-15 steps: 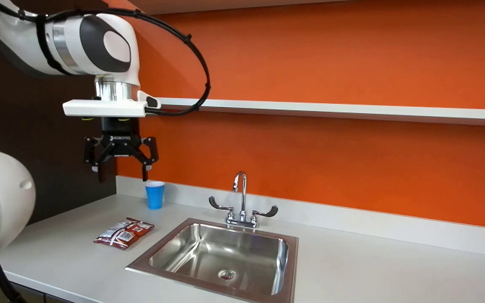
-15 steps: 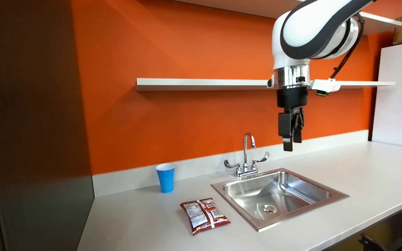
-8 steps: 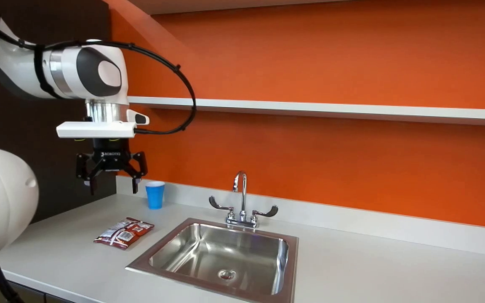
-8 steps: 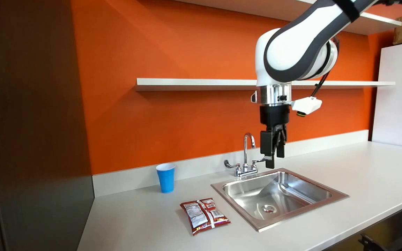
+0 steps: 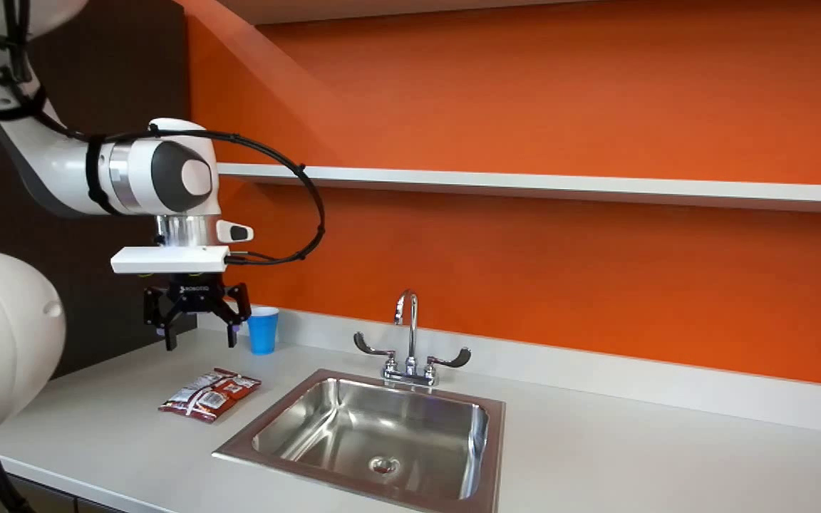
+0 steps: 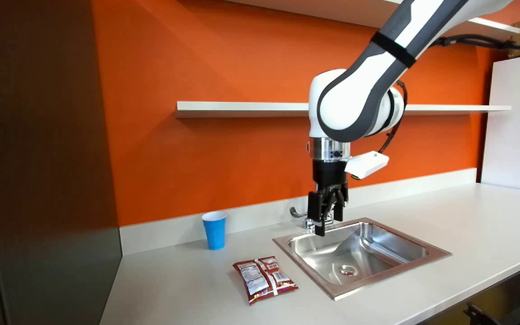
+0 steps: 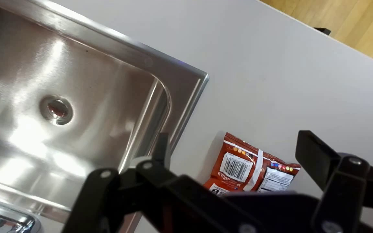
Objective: Put the packet in the sink
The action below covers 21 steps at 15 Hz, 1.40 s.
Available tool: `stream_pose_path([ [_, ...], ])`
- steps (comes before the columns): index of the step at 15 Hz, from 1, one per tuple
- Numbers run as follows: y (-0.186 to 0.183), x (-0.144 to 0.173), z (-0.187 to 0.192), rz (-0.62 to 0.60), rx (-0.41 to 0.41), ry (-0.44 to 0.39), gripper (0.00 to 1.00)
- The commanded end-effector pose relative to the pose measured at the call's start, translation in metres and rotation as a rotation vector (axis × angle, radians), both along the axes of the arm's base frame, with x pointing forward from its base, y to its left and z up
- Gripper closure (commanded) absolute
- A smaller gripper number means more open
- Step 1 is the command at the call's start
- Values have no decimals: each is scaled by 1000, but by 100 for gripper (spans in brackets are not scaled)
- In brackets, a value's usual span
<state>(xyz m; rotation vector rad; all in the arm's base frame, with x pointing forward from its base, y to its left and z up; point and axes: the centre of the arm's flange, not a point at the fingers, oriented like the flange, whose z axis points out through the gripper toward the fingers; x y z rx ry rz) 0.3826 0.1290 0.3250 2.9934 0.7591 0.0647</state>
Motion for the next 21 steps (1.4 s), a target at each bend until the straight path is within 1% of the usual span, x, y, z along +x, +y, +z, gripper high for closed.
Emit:
stream_pose_path([
  [1, 27, 36, -25, -55, -19, 3, 0],
  [6, 56, 59, -49, -91, -22, 28, 0],
  [12, 78, 87, -72, -120, -25, 40, 0],
  [13, 79, 90, -72, -109, -13, 45, 0],
  [14, 78, 92, -71, -90, 13, 57, 0],
  [15, 70, 78, -70, -100, -9, 56, 0],
  [21, 74, 86, -74, -102, 0, 59, 0],
])
